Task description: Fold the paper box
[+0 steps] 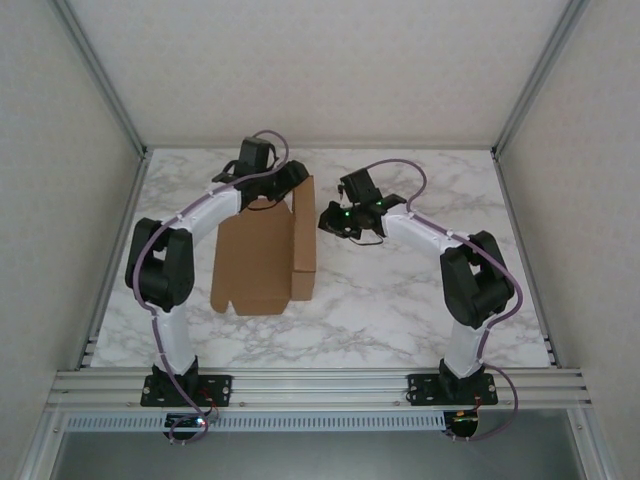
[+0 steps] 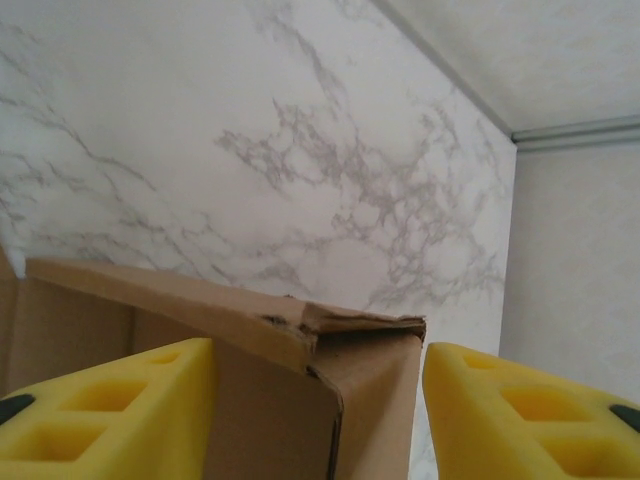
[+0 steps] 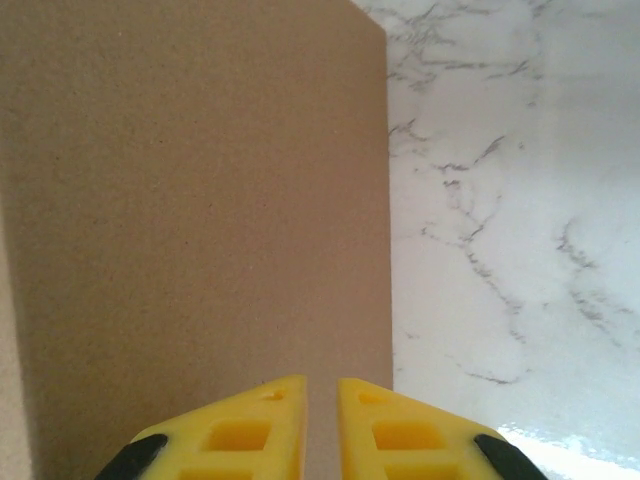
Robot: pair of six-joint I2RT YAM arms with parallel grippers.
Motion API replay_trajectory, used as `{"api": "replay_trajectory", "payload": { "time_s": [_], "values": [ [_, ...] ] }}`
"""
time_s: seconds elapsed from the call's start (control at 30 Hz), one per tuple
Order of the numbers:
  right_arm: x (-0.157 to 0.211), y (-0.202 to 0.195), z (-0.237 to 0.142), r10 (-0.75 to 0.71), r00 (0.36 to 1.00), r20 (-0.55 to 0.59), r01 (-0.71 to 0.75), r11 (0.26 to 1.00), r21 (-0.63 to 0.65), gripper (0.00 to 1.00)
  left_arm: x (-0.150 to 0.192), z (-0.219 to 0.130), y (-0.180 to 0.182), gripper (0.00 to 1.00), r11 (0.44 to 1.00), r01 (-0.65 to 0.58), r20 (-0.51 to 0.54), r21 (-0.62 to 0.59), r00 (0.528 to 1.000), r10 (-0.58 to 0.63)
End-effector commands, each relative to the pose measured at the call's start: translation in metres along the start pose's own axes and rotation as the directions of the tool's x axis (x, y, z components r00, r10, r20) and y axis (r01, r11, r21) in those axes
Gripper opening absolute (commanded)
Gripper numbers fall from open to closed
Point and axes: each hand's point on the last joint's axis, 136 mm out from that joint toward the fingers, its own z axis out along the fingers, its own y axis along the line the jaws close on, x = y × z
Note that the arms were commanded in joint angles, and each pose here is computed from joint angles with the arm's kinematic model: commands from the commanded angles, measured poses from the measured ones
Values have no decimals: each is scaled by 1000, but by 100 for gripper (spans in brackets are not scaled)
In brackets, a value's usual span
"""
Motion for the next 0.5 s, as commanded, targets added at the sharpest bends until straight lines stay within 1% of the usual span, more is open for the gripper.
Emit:
{"api": "replay_trajectory", "payload": {
  "time_s": [0.0,0.1,0.2,0.27,0.33,0.4,0.47],
  "values": [
    [-5,12,-2,8,999,34,-7,999,-43,15,23,2,-26,53,994,-106,-76,-1,992,105],
    [-4,4,-4,15,998,56,-14,1000,-22,14,43,9,-40,50,980,-200,-118,-22,974,196],
    [-3,-12,-13,29,994,108,-33,999,40,15,68,20,-39,49,956,-285,-161,-65,949,272],
    [0,-28,-23,48,988,147,-61,995,85,17,84,26,-35,49,940,-329,-186,-93,933,308],
    [2,-49,-36,70,979,190,-99,984,150,19,101,32,-34,48,920,-375,-210,-111,914,347],
    [5,-77,-57,85,964,253,-150,957,249,24,118,39,-35,47,888,-440,-231,-135,885,404],
    [8,-104,-82,105,939,328,-215,922,321,27,133,47,-35,46,855,-494,-255,-160,857,448]
  ]
}}
